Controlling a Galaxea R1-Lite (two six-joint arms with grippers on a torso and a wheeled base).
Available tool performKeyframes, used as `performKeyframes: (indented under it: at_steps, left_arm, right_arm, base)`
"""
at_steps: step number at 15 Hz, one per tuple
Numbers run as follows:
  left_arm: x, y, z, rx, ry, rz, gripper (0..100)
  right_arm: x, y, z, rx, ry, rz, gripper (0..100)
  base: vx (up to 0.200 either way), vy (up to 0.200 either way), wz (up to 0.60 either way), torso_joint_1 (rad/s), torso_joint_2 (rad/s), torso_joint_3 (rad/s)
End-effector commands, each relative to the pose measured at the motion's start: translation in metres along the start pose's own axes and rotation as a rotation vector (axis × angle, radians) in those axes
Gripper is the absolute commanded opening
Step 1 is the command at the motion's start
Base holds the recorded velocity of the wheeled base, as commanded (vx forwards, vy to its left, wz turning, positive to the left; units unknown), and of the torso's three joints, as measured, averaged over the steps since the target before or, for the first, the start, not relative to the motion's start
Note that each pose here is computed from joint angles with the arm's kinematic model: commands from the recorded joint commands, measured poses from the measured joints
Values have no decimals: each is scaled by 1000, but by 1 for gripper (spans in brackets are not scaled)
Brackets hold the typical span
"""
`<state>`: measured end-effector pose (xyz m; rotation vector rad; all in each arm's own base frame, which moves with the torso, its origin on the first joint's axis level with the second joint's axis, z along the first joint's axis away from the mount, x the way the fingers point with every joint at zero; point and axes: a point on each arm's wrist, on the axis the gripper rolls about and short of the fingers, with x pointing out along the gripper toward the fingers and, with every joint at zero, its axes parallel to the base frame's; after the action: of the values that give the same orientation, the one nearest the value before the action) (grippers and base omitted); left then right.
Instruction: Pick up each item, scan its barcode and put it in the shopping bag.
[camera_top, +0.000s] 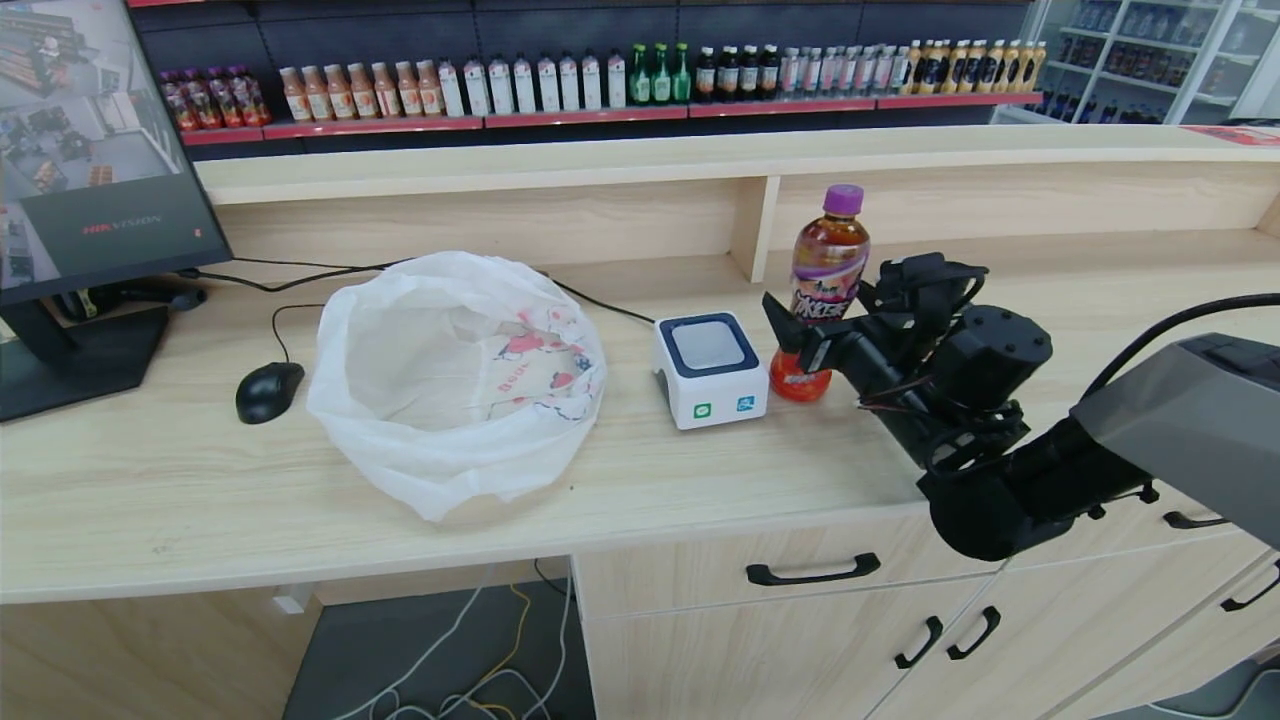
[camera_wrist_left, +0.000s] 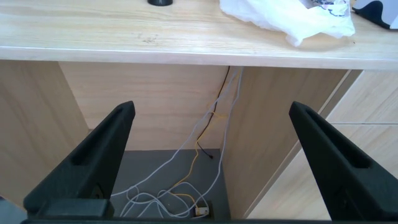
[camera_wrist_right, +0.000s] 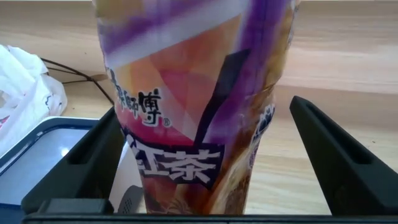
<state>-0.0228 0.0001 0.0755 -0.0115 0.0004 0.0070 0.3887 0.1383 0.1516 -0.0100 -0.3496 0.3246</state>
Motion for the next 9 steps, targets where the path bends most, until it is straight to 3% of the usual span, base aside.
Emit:
performKeyframes:
  at_steps: [1,9]
  left_arm:
    - [0,0,0,-1,0,1,100]
    - [0,0,0,-1,0,1,100]
  right_arm:
    - [4,1,-11,0,13,1,100]
    - [7,4,-9,20,-3,8,100]
  base:
    - [0,0,0,0,0,0]
    - [0,0,0,0,0,0]
